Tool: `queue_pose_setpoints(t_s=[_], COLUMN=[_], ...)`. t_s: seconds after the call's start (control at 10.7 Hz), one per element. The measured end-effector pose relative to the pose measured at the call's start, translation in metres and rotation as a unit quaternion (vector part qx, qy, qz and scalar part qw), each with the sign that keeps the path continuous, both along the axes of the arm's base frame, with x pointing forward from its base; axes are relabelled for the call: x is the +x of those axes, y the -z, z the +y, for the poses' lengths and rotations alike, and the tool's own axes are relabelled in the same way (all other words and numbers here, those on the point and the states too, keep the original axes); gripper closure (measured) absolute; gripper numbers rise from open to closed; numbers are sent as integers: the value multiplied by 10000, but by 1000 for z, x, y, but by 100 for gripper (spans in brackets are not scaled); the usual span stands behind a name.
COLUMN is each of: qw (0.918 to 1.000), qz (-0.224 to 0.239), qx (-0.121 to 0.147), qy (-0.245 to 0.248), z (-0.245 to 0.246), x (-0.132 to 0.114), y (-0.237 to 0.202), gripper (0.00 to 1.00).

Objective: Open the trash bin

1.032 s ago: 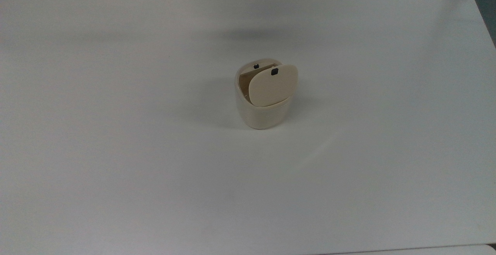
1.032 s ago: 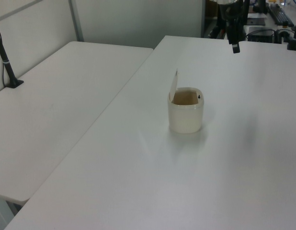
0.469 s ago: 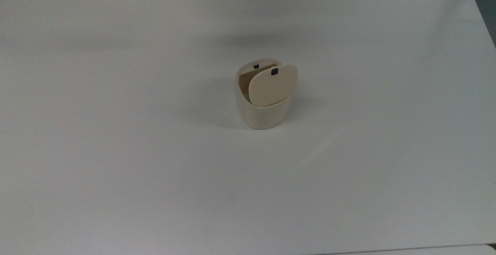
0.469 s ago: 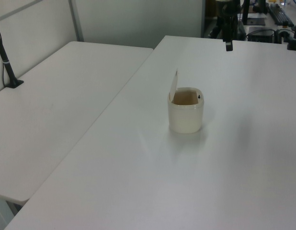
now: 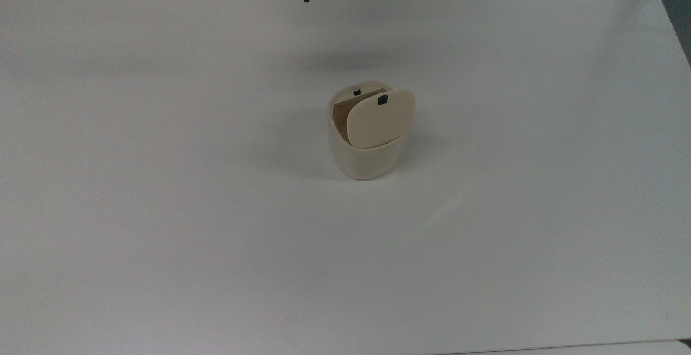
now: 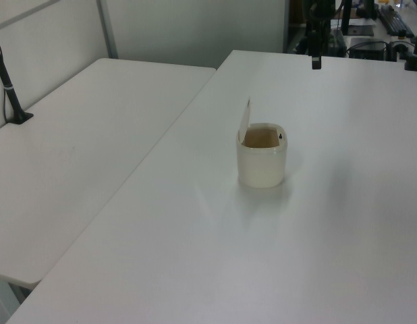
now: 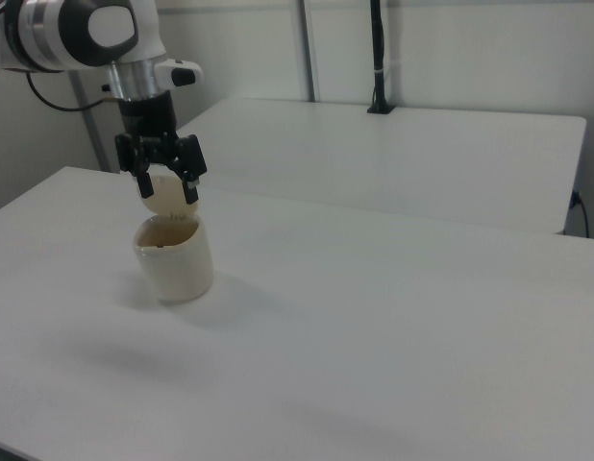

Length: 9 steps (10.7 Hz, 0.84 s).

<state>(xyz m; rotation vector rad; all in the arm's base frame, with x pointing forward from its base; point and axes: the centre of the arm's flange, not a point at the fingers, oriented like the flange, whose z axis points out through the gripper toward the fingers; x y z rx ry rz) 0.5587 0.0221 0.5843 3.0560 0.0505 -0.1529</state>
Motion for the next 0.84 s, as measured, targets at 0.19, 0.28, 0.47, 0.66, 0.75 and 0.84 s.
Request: queue_pose_setpoints(t_s=[0.19, 0.28, 0.47, 0.66, 0.75, 0.84], qw=[9999, 9998, 9987, 9968, 9957, 9937], qz=[-82, -174, -503, -797, -927, -1124], qx=[-18, -13, 4, 20, 27, 40], qy=[68, 110, 92, 65, 52, 31], z=[-5, -10, -10, -10, -9, -8], x=[-2, -3, 4, 11, 14, 18], y=[-6, -12, -19, -22, -24, -28], gripper=[0, 0, 5, 40, 54, 70])
